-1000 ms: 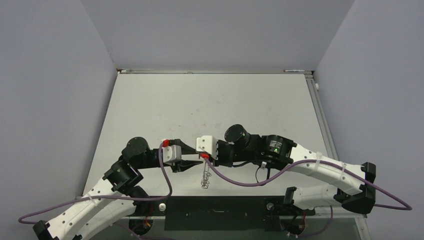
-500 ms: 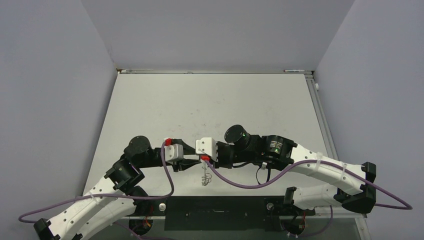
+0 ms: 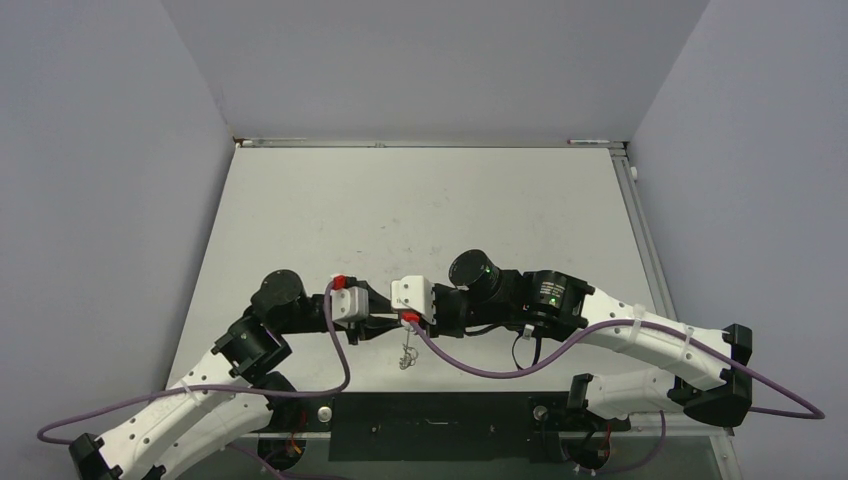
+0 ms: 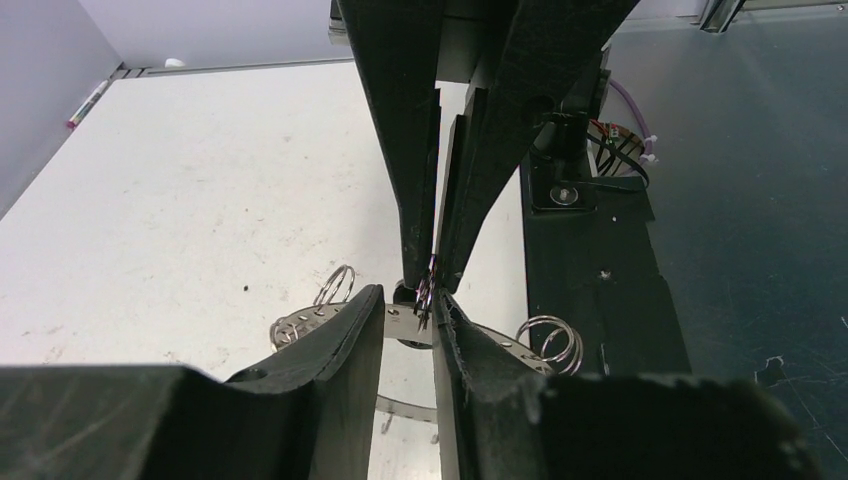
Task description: Put the keys on the keyring
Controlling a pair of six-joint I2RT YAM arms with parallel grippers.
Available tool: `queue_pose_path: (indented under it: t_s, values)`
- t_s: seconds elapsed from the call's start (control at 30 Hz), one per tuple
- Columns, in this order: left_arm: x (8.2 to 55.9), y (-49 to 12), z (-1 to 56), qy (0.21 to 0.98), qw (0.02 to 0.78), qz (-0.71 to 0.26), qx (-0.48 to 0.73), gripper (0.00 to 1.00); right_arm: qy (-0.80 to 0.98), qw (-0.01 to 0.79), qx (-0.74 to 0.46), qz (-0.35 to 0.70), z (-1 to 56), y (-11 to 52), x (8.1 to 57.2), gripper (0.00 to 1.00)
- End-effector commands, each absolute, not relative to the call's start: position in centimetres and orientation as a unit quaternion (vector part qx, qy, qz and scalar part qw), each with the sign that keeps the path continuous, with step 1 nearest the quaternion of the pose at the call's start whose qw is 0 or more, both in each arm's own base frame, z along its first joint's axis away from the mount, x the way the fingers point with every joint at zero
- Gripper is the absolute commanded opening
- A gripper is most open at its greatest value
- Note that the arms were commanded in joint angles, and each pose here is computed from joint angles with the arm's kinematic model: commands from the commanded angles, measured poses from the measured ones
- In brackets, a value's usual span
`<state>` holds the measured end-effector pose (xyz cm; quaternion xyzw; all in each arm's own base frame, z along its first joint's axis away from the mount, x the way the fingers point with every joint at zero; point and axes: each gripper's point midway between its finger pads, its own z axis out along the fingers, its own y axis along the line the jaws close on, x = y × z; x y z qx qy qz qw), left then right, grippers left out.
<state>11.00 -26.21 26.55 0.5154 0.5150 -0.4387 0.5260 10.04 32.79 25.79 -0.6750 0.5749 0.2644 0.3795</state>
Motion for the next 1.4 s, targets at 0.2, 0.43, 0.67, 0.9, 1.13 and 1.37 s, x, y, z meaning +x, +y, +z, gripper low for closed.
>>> queue_pose_path:
  t_s: [0.2,0.43,0.67,0.9,1.13,1.37]
  values:
    - [10.3,-26.7,29.4,0.469,0.549,-0.456,0.520,0.08,0.543,0.418,-0.669,0.288,29.0,34.5,10.0,0.05]
    - [9.7,-26.1,30.8,0.447,0.568,-0.463,0.513,0.00,0.539,0.427,-0.665,0.291,29.2,34.7,10.1,0.10]
    - [9.2,-24.7,33.0,0.417,0.601,-0.491,0.473,0.00,0.530,0.468,-0.640,0.302,30.8,34.0,10.2,0.50]
    - [8.9,-24.5,33.6,0.407,0.600,-0.506,0.467,0.00,0.514,0.506,-0.620,0.310,32.8,33.3,10.3,0.43]
    - [8.7,-24.3,34.0,0.401,0.602,-0.514,0.461,0.00,0.509,0.504,-0.621,0.318,32.9,33.6,10.0,0.34]
    - [8.6,-24.2,34.0,0.400,0.602,-0.516,0.459,0.00,0.508,0.497,-0.626,0.322,32.6,34.0,9.9,0.25]
